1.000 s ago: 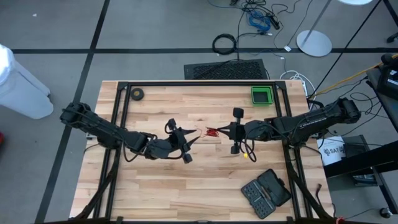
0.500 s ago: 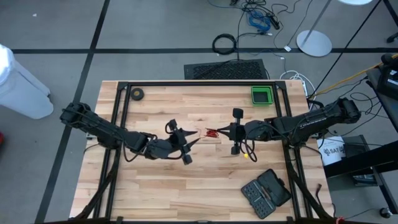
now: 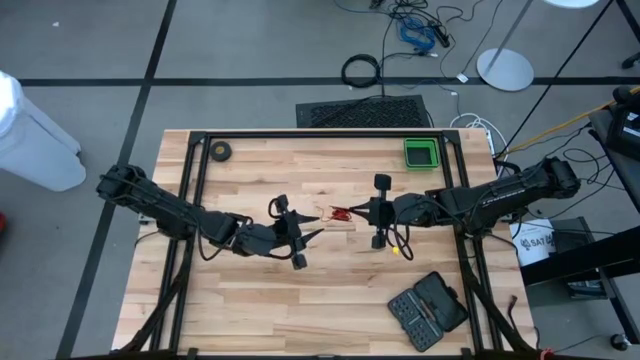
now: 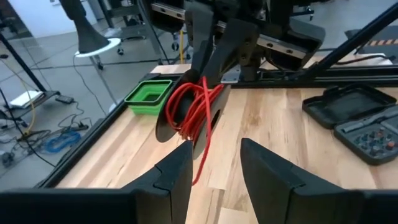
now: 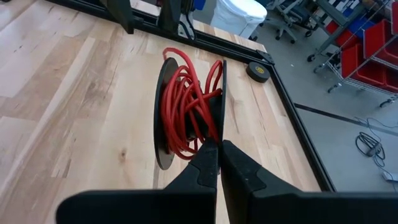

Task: Coil cords
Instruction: Uncoil the red wire from the spool

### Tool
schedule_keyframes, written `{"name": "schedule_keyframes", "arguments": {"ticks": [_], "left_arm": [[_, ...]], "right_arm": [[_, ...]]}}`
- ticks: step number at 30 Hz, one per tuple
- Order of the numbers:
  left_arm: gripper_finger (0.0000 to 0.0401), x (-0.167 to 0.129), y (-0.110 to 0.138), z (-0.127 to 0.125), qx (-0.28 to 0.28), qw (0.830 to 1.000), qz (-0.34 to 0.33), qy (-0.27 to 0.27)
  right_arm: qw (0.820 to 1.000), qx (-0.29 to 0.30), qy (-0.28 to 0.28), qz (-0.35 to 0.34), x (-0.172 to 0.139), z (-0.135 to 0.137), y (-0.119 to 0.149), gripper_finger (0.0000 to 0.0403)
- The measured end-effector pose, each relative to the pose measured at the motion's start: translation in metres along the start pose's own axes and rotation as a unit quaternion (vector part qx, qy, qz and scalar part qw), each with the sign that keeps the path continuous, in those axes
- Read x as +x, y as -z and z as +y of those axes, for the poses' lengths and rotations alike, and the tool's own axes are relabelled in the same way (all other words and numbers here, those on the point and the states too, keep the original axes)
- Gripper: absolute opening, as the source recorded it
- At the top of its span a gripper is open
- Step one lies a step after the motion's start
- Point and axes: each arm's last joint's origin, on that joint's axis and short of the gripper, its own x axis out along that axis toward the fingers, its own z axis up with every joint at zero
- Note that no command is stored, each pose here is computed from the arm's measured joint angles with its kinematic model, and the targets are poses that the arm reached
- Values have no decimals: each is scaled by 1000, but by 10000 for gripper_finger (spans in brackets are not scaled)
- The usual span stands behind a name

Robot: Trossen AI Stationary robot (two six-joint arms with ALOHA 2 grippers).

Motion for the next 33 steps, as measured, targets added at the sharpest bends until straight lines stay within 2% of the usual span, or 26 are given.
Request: {"name": "schedule_keyframes", "arguments": {"ticks": [3, 9, 26, 33], "left_arm": [[142, 0, 2, 1, 7, 1000, 9, -10], [142, 0, 10, 5, 20, 997, 40, -68], [142, 5, 17, 11, 4, 996, 38, -79], [142, 10, 18, 6, 5, 998, 30, -53]], "right_arm": [[1000, 0, 0, 0, 0, 0, 0, 0], [1000, 0, -1, 0, 0, 0, 0, 0], [1000, 0, -15, -3, 0, 1, 0, 0], [1000, 0, -15, -3, 0, 1, 0, 0]]}}
